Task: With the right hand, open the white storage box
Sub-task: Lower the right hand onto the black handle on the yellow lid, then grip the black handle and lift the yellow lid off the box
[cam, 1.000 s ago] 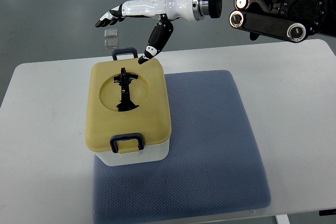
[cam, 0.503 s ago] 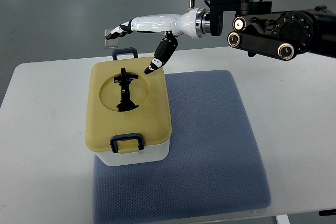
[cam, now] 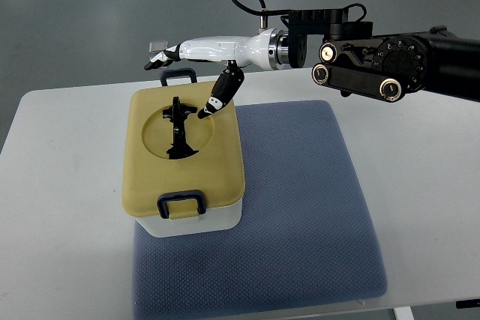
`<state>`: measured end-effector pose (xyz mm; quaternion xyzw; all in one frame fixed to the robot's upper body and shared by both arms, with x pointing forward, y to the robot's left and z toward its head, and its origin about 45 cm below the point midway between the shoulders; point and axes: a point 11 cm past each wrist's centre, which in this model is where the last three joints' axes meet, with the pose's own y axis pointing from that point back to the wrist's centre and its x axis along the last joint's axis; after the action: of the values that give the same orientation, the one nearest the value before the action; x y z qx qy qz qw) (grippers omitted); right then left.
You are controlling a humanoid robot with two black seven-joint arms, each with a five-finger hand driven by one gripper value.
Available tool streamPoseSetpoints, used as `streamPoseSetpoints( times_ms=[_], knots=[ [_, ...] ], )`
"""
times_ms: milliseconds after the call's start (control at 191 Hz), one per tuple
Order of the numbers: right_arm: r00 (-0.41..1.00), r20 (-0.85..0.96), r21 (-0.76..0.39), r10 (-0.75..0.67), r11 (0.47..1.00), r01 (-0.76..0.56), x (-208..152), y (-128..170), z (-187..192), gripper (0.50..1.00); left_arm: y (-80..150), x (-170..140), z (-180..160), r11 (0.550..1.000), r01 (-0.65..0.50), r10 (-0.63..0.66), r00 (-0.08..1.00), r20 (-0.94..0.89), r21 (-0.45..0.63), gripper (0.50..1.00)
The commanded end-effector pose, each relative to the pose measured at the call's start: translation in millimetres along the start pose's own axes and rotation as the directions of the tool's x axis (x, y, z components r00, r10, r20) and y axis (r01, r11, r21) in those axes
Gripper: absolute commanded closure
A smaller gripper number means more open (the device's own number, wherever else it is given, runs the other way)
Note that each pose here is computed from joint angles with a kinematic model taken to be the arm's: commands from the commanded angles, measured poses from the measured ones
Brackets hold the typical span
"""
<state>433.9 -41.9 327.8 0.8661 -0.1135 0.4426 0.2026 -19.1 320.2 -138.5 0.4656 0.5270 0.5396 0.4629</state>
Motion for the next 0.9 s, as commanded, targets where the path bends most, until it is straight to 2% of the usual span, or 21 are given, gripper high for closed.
streamPoseSetpoints(
  times_ms=[0,288,424,545,576,581,586,592,602,613,618,665,670,675,681,686,691,895],
  knots=[
    [1.0,0.004,0.011,-0.002,1.0,0.002,-4,-6,-2,0.568,0,0,0,1.0,0.0,0.0,1.0,0.001,0.0,0.5],
    [0.999,0.001,0.025,0.035,0.999,-0.035,-14,-20,-5,0.572,0,0,0,1.0,0.001,-0.001,1.0,0.001,0.0,0.5],
    [0.998,0.013,0.032,0.058,0.998,-0.058,-20,-25,-6,0.601,0,0,0,1.0,0.0,0.0,1.0,0.001,0.0,0.5],
    [0.998,0.022,0.052,0.052,0.997,-0.053,-24,-28,-9,0.709,0,0,0,1.0,0.0,0.0,1.0,0.0,0.0,0.5],
    [0.999,0.021,0.061,0.05,0.997,-0.051,-25,-28,-10,0.767,0,1,0,1.0,-0.002,0.002,1.0,0.0,0.0,0.5],
    [0.999,0.02,0.062,0.05,0.997,-0.051,-25,-28,-10,0.793,0,1,0,1.0,-0.002,0.002,1.0,0.001,0.0,0.5],
    [0.999,0.02,0.062,0.05,0.997,-0.051,-25,-28,-10,0.793,0,1,0,1.0,-0.002,0.002,1.0,0.001,0.0,0.5],
    [0.999,0.02,0.064,0.05,0.997,-0.051,-25,-28,-10,0.819,0,1,0,1.0,-0.002,0.002,1.0,0.0,0.0,0.5],
    [0.999,0.02,0.065,0.05,0.997,-0.051,-25,-28,-11,0.84,0,1,0,1.0,-0.002,0.002,1.0,0.001,0.0,0.5],
    [0.999,0.02,0.065,0.05,0.997,-0.051,-25,-28,-11,0.84,0,1,0,1.0,-0.002,0.002,1.0,0.001,0.0,0.5],
    [0.999,0.02,0.065,0.05,0.997,-0.051,-25,-28,-11,0.86,0,0,0,1.0,0.0,0.0,1.0,0.0,0.0,0.5],
    [0.999,0.021,0.067,0.05,0.996,-0.052,-25,-28,-11,0.916,0,0,0,1.0,0.0,0.0,1.0,0.001,0.0,0.5],
    [0.999,0.019,0.067,0.051,0.996,-0.052,-25,-28,-11,0.942,0,0,0,1.0,0.0,0.0,1.0,0.0,0.0,0.5],
    [0.999,0.019,0.067,0.051,0.996,-0.052,-25,-28,-11,0.942,0,0,0,1.0,0.0,0.0,1.0,0.0,0.0,0.5],
    [0.999,0.019,0.067,0.051,0.996,-0.052,-25,-28,-11,0.979,0,0,0,1.0,0.0,0.0,1.0,0.0,0.0,0.5],
    [0.999,0.019,0.067,0.051,0.996,-0.052,-25,-28,-11,0.979,0,0,0,1.0,0.0,0.0,1.0,0.0,0.0,0.5],
    [0.999,0.019,0.067,0.051,0.996,-0.052,-25,-28,-11,1.0,0,1,0,1.0,-0.002,0.002,1.0,0.001,0.0,0.5],
    [0.997,0.011,0.055,0.073,0.996,-0.074,-19,-26,-9,1.0,0,0,0,1.0,0.0,0.0,1.0,0.001,0.0,0.5]
  ],
)
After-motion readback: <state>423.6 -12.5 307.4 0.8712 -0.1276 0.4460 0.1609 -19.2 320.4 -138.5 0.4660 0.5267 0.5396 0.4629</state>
